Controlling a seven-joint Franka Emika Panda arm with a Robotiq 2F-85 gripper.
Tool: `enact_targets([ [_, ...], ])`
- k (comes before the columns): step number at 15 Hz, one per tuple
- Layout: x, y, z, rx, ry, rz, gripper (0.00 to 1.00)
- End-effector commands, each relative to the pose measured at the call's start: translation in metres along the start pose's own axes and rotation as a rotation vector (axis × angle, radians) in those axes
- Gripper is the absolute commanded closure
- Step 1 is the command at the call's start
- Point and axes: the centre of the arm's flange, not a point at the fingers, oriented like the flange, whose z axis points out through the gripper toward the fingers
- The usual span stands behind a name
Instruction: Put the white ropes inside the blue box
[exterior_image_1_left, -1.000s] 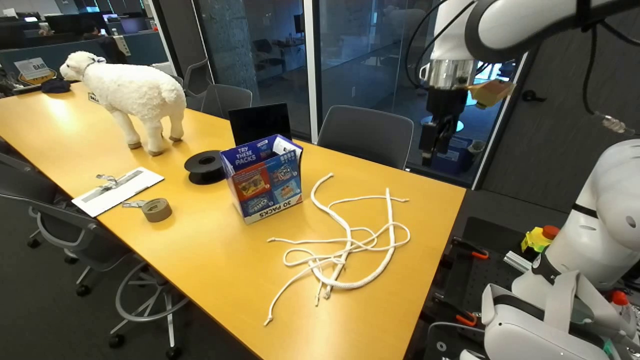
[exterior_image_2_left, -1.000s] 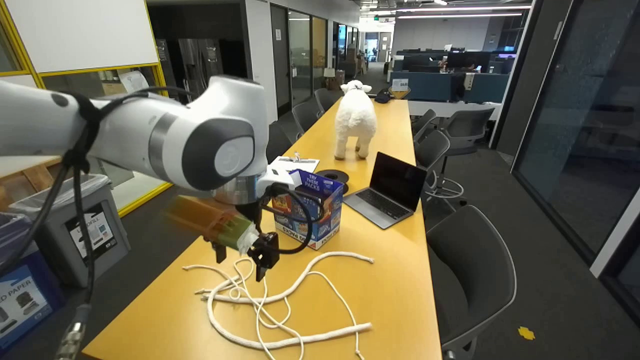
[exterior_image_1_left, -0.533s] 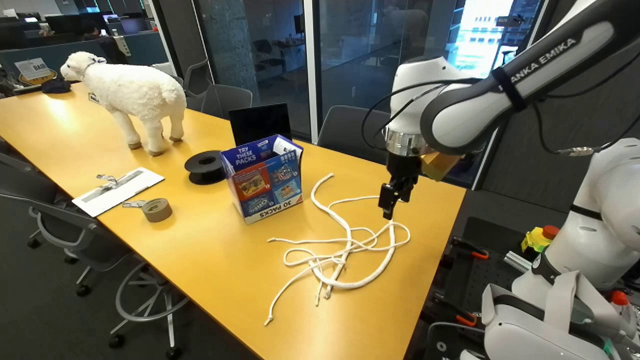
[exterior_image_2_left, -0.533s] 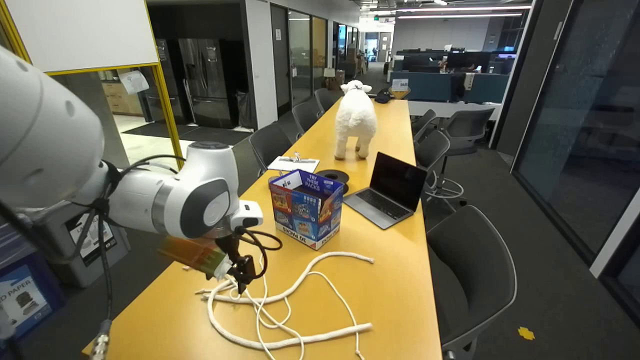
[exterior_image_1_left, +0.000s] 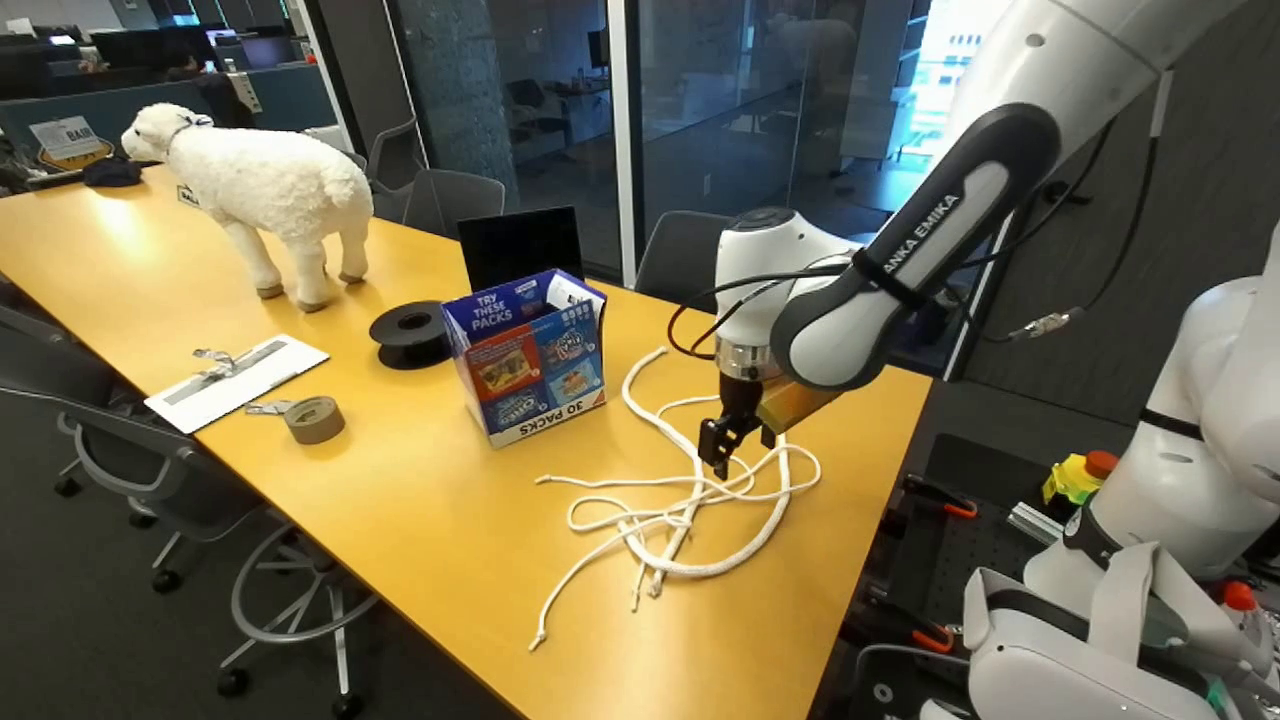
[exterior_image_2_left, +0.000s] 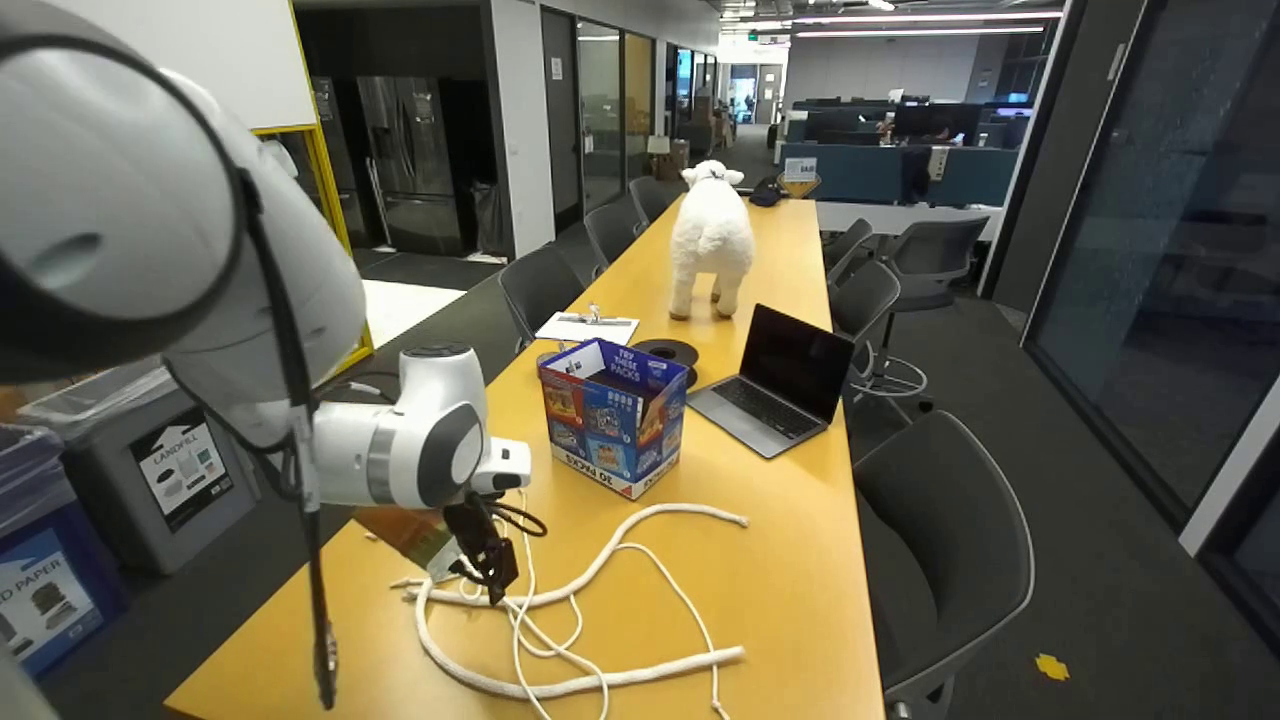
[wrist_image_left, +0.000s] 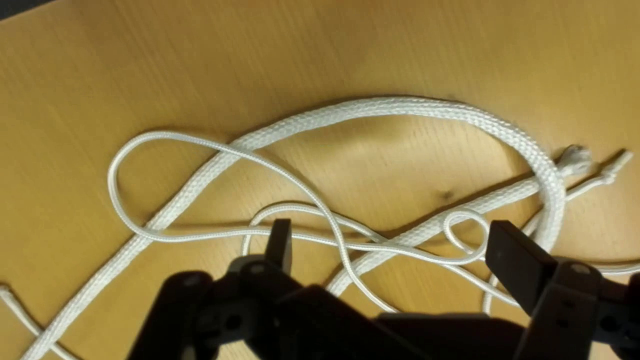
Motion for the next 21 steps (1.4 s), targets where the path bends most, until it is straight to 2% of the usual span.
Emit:
enact_targets([
  [1, 0.054, -0.021, 0.048, -0.037, -0.046, 0.197, 0.00],
  [5, 0.094, -0.021, 0.077, -0.037, -0.058, 0.372, 0.00],
  [10, 0.122, -0.012, 0.090, 0.000, -0.056, 0.488, 0.00],
  [21, 0.120, 0.013, 0.090, 0.054, -0.080, 0.466, 0.00],
])
